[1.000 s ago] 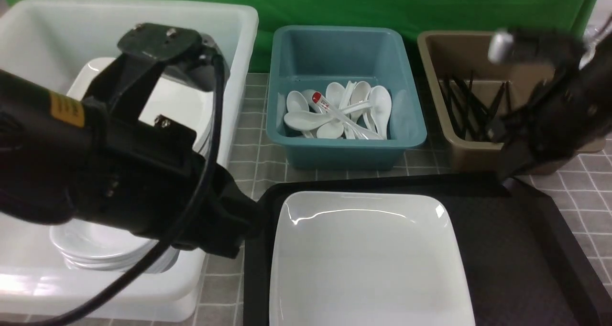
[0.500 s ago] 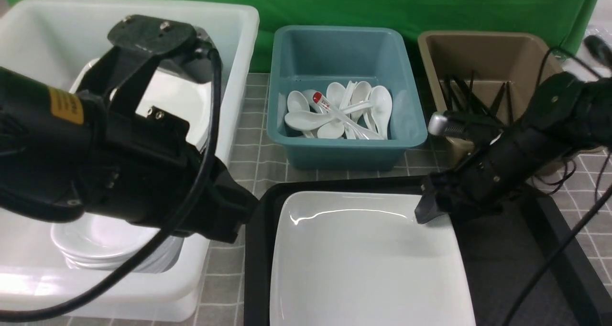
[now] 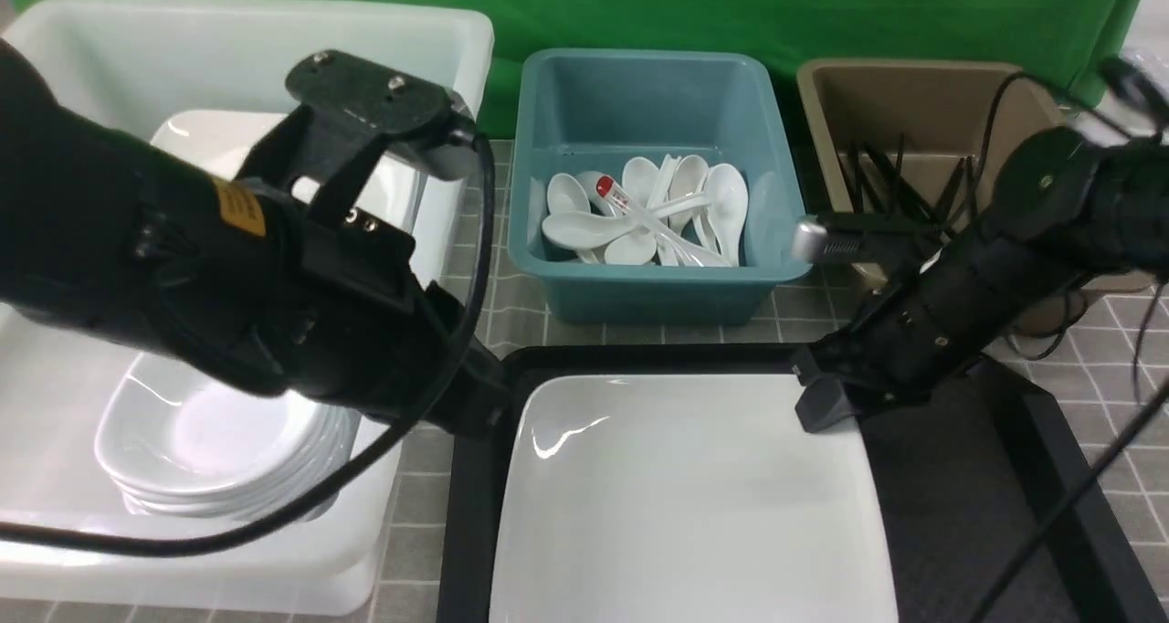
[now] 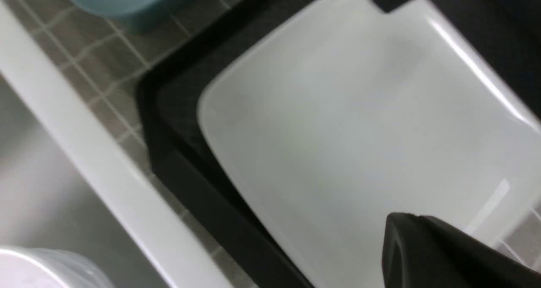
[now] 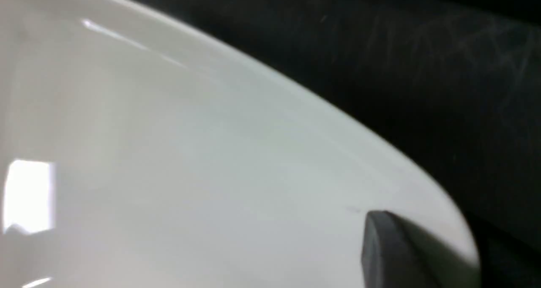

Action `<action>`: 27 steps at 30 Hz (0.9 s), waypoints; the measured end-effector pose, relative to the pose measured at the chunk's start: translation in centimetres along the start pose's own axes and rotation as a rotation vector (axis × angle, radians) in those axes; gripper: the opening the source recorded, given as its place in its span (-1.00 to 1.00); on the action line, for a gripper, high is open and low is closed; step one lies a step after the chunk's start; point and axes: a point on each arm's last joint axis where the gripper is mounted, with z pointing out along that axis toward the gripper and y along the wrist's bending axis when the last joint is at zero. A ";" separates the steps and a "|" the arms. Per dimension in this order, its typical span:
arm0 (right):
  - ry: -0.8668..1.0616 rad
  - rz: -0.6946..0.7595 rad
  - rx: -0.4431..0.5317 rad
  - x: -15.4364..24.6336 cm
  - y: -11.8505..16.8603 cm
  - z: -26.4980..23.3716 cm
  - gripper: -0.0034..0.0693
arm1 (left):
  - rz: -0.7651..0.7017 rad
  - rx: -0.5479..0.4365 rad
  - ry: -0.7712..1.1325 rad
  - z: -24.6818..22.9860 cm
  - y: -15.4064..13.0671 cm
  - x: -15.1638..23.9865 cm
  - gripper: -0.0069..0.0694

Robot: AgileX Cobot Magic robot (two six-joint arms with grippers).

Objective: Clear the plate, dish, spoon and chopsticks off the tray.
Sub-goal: Use the right arm to grab a plate from the dinner plate, then use the right arm to put the plate into the large storage box on the left

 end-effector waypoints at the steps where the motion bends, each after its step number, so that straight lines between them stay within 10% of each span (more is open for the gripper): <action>1: -0.010 -0.013 -0.005 0.2 0.5 -1.2 -0.47 | -0.005 -0.017 -0.007 0.0 0.2 -0.1 -0.80; 13: -0.403 -0.168 0.046 1.9 5.9 -15.9 -0.74 | -0.064 -0.317 -0.085 -3.0 3.2 -1.6 -0.80; 27: -0.865 -0.271 -0.125 -9.9 14.4 -20.8 -0.75 | -0.400 -0.567 -0.255 -10.5 13.4 0.6 -0.80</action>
